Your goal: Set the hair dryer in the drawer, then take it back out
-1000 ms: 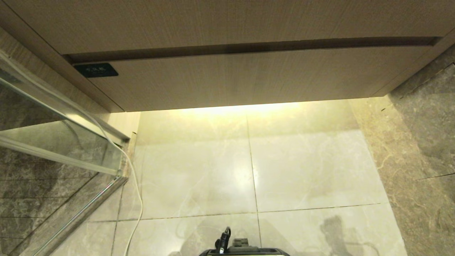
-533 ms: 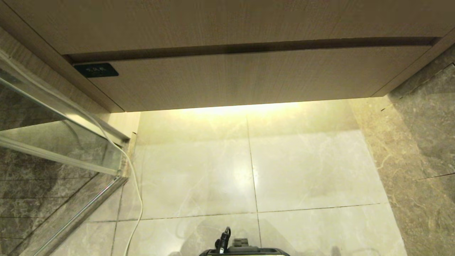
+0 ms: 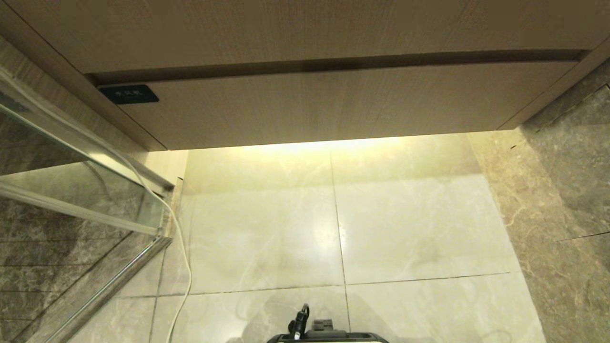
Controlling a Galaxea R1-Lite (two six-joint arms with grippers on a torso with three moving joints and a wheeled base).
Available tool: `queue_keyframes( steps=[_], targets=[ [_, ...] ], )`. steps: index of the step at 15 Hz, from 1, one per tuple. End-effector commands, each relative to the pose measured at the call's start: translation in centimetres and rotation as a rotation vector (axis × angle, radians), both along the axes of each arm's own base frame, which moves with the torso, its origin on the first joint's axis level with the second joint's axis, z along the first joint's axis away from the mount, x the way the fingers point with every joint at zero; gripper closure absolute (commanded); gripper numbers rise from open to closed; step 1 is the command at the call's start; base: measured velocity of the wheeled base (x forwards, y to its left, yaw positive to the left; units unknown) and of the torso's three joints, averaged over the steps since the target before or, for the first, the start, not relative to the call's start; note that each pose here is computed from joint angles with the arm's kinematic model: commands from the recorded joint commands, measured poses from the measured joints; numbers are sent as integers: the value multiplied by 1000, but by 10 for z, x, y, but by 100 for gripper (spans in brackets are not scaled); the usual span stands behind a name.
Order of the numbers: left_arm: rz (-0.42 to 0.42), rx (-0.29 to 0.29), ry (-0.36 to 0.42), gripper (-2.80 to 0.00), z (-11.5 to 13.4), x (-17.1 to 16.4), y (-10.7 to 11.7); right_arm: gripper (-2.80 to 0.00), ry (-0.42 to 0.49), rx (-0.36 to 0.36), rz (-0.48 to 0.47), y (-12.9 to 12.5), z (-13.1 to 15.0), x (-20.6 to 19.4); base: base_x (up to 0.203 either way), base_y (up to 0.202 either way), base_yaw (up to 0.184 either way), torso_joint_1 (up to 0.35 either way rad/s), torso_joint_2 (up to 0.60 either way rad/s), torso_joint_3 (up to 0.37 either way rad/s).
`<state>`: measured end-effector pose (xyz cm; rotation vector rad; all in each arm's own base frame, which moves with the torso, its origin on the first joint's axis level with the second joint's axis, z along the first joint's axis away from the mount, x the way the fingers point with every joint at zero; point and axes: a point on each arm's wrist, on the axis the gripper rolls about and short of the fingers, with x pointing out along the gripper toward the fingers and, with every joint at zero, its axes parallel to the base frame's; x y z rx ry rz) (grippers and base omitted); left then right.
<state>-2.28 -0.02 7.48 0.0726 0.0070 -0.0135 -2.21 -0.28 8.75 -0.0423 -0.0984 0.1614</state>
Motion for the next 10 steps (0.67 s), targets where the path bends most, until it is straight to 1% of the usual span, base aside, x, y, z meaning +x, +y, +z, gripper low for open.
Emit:
queue_keyframes(
  steps=[1,3,10],
  targets=[
    [-1,-7,2,0,-1,0,0,0,-27,31,-3,0,-11,-1,0,0,0,0,0,0],
    [3,-10,0,0,0,0,0,0,-27,2,-3,0,-12,-1,0,0,0,0,0,0],
    [1,-37,-1,0,0,0,0,0,-23,15,-3,0,-12,-1,0,0,0,0,0,0]
  ],
)
